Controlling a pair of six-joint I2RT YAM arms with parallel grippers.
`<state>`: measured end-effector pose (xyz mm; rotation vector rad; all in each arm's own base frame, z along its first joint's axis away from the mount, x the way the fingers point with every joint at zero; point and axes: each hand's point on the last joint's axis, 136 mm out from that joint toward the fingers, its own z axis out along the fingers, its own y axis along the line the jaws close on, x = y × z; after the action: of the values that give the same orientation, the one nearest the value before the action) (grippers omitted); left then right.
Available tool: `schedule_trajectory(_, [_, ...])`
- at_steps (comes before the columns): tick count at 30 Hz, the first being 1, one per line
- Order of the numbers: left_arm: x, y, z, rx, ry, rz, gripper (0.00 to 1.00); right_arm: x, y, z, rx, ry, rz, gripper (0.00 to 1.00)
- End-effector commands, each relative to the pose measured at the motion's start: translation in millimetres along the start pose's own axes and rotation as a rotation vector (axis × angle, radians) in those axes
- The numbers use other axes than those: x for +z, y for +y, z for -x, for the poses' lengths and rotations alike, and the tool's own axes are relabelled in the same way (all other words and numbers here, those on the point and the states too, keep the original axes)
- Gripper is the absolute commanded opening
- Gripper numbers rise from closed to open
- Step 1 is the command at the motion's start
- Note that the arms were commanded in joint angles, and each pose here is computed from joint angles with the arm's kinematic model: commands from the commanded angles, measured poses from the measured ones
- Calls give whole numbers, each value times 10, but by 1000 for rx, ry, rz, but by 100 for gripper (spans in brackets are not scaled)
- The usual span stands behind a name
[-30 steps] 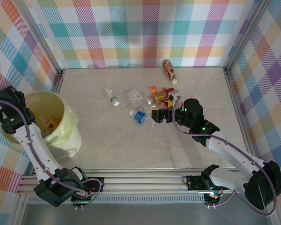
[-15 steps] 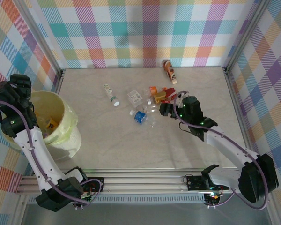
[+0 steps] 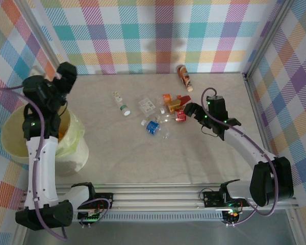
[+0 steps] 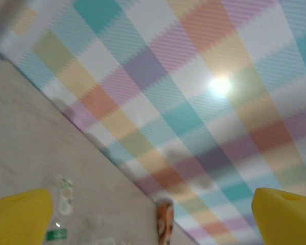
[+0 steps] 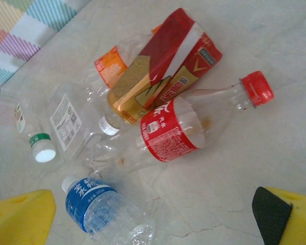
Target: Put the plastic bottles in the bin
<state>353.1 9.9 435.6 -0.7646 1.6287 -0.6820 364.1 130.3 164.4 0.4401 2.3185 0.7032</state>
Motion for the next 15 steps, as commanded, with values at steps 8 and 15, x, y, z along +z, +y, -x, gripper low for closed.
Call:
schedule_trajectory(8, [321,-730,-981,150,242,-220,100,248,-344,230,317,40,-64,100])
schedule_trajectory(15, [362,-701,-1260,199,303,-196,100,631,-520,345,571,135,-101,95])
